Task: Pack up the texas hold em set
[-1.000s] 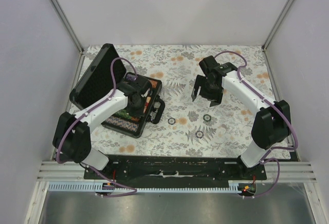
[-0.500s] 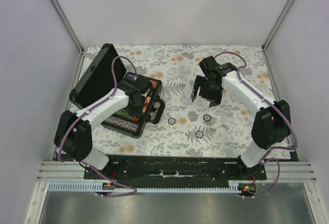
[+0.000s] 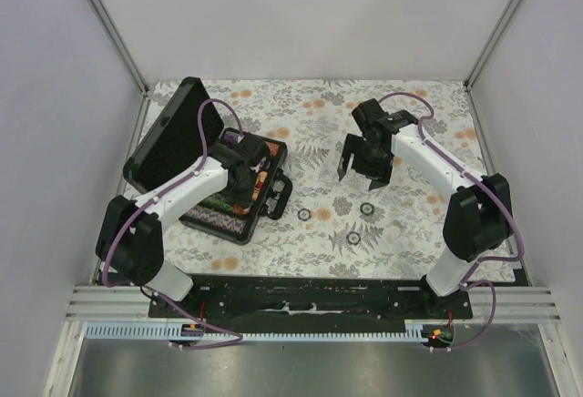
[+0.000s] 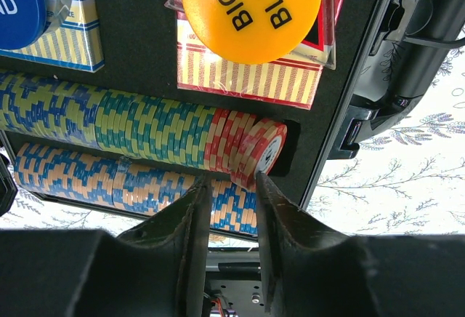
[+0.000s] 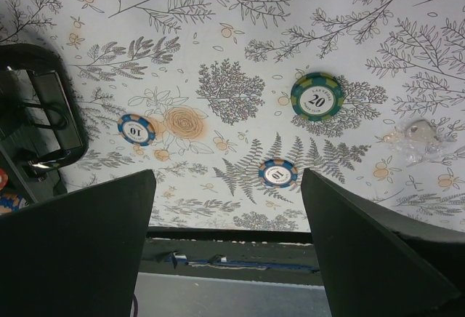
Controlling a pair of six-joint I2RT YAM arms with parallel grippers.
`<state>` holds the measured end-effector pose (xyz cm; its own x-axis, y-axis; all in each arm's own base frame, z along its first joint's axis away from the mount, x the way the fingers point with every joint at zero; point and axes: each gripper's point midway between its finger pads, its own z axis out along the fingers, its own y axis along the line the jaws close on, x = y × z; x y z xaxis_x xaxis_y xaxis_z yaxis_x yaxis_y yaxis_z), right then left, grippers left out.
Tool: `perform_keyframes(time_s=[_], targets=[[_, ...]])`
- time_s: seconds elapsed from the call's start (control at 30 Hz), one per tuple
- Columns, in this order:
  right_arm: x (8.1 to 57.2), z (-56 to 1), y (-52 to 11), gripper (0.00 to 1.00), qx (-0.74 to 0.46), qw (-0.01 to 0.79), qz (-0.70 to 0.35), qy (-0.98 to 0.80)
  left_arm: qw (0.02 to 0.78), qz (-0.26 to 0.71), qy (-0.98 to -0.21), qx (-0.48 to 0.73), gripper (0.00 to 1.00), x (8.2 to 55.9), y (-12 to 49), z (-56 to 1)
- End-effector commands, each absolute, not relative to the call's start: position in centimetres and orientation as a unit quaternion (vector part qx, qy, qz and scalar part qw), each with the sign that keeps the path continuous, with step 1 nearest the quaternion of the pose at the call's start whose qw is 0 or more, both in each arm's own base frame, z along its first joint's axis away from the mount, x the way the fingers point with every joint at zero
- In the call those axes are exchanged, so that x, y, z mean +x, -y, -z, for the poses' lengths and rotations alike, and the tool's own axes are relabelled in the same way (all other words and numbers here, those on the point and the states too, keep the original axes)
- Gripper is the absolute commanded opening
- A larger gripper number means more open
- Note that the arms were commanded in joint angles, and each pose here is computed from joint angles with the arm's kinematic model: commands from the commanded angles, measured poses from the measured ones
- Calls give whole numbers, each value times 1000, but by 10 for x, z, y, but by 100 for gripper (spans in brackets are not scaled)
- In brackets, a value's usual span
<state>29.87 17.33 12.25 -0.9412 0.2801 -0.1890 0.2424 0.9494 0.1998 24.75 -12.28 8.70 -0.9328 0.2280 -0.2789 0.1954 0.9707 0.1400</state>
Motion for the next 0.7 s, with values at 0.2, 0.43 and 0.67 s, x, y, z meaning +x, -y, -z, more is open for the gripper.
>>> perform_keyframes(time_s=[0.2,0.43,0.67], targets=[[313,-134,-177,89,130,126,-104,-978,165,-36,-978,121,47,256,130,-94],[313,-133,-176,89,130,127,-102,-978,173,-34,-977,119,48,259,132,-96],[299,-122,-150,89,126,119,-52,-984,227,-17,-968,109,51,271,136,-130]])
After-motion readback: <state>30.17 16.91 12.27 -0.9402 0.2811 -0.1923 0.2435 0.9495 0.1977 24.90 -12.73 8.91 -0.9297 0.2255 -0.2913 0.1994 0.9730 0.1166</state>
